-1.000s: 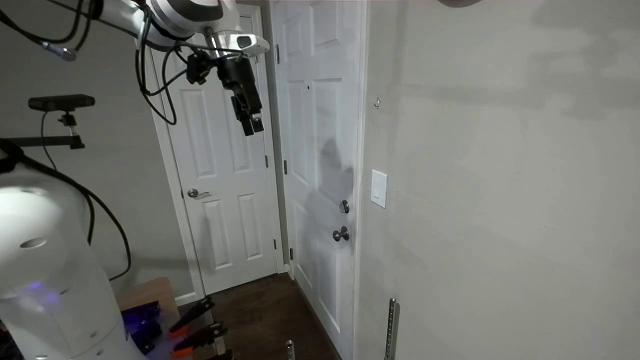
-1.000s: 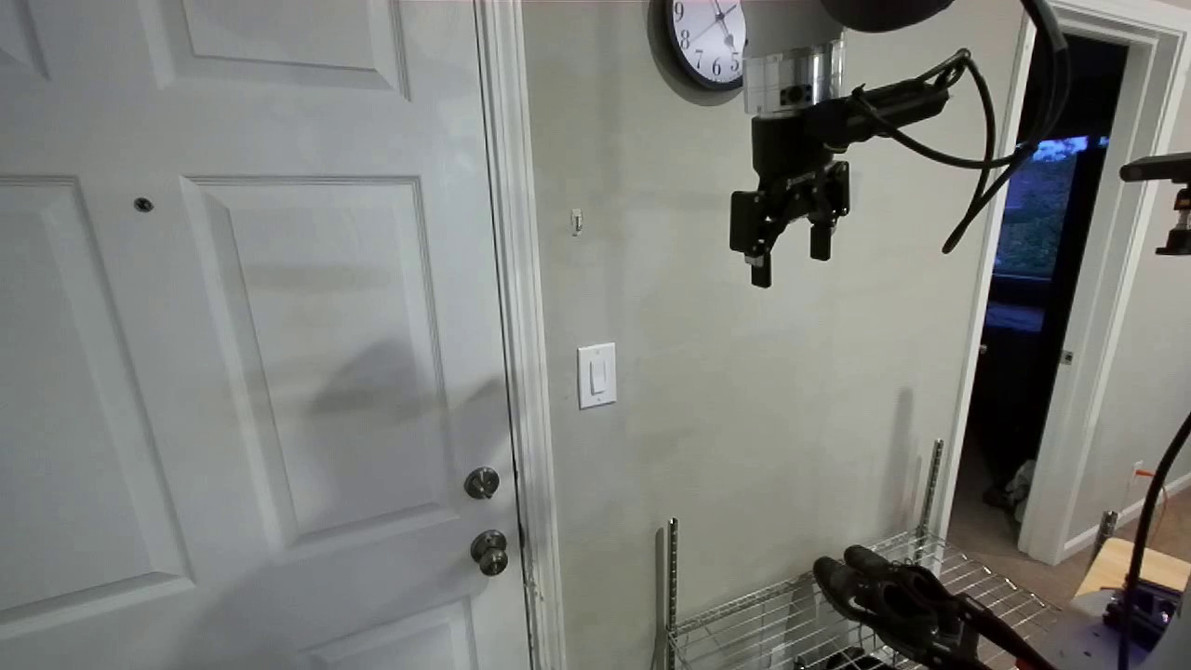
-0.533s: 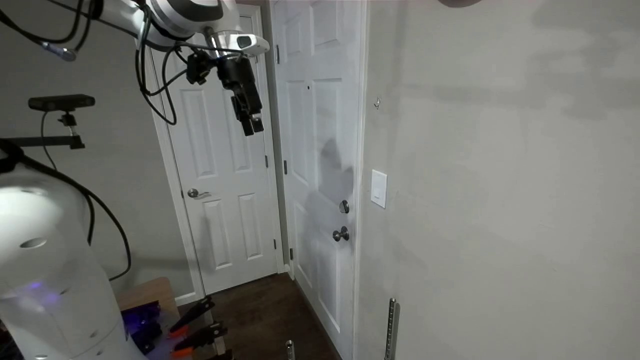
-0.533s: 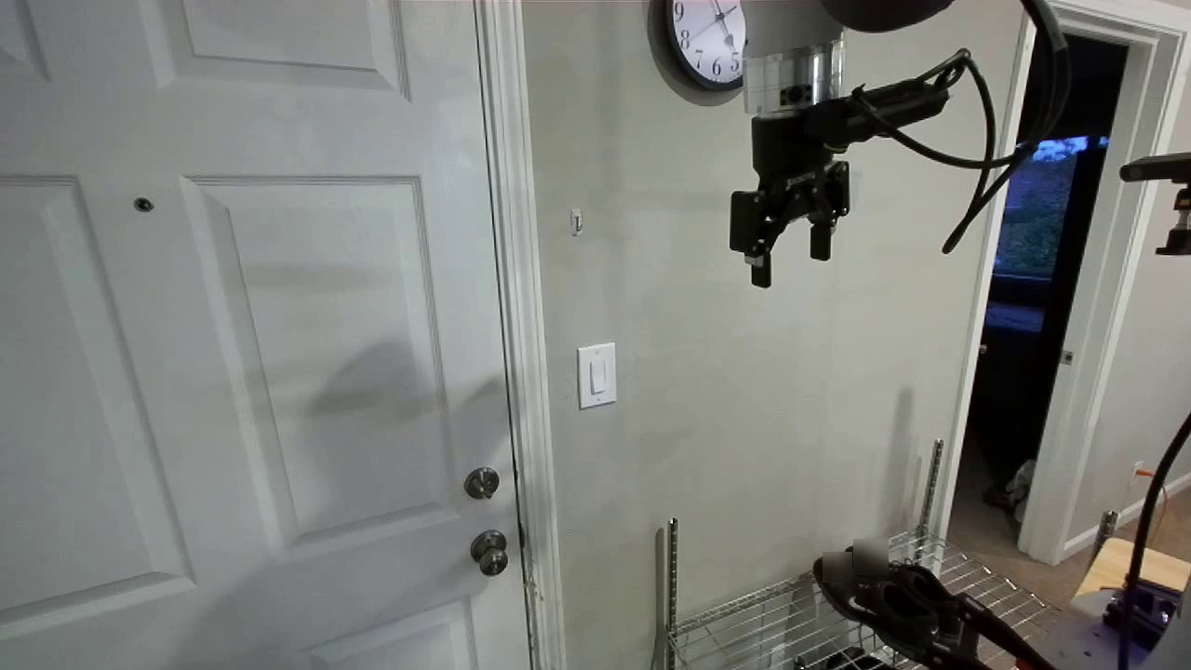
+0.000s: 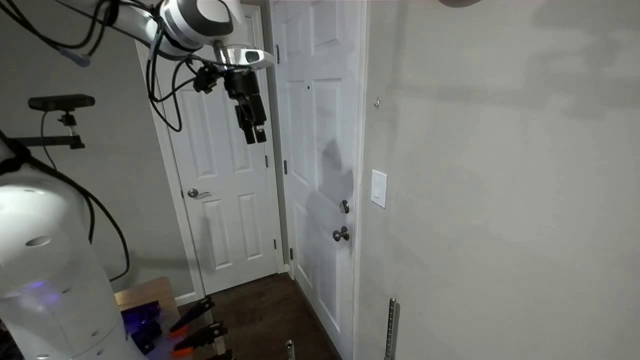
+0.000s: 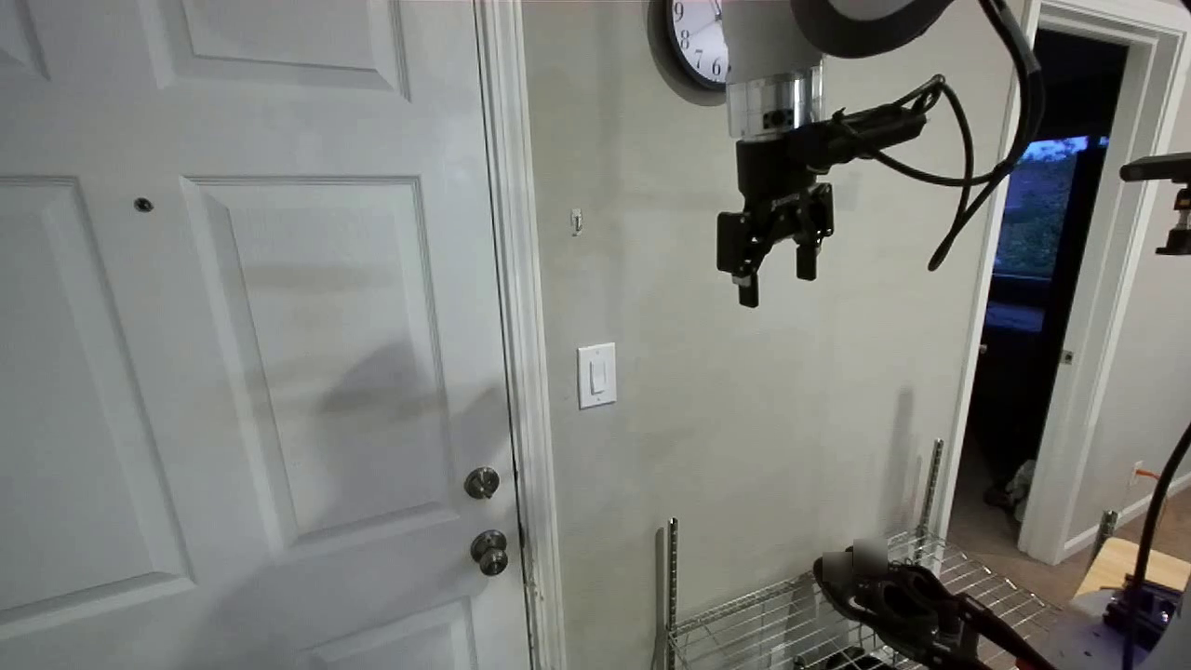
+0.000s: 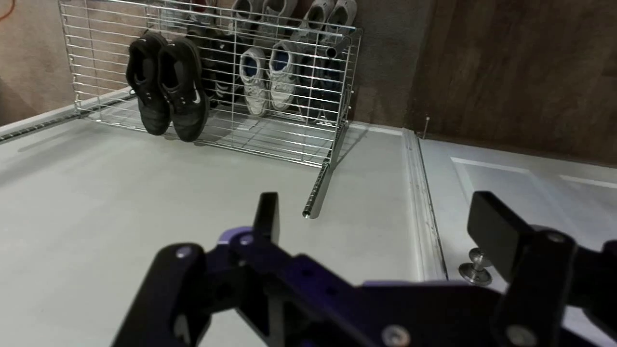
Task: Flip the switch on the wall
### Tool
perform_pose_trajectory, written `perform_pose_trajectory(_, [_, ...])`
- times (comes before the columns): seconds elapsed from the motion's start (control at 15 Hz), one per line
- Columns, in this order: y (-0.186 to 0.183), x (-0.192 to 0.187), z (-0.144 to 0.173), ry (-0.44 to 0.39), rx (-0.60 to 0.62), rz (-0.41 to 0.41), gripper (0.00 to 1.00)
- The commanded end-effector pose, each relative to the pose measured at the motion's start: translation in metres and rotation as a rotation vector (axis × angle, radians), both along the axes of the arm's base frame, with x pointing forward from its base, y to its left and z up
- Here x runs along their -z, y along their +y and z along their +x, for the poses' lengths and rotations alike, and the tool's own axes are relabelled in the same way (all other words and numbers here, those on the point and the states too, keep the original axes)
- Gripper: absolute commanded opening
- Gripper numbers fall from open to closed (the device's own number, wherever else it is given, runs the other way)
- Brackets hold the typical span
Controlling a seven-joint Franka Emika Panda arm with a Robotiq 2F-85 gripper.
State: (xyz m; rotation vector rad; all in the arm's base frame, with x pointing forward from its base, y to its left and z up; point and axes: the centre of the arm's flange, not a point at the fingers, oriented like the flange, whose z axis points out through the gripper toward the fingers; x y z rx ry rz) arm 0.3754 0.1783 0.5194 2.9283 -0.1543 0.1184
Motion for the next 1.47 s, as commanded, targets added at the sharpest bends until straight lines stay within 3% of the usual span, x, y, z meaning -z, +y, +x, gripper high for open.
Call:
perform_pose_trajectory(0.0, [0.015, 0.043, 0.043, 0.052, 0.008, 0.102, 1.00])
perform_pose_trajectory(0.33, [0.023, 0.095, 0.114, 0.039, 0.075, 0.231, 1.00])
perform_pose_trajectory(0.73, [0.021, 0.123, 0.176, -0.028, 0.158, 0.288, 1.00])
perform_pose_trajectory(0.8, [0.013, 0.120, 0.157, -0.010, 0.123, 0.273, 1.00])
perform_pose_trajectory(1.4, [0.016, 0.123, 0.162, -0.007, 0.123, 0.275, 1.00])
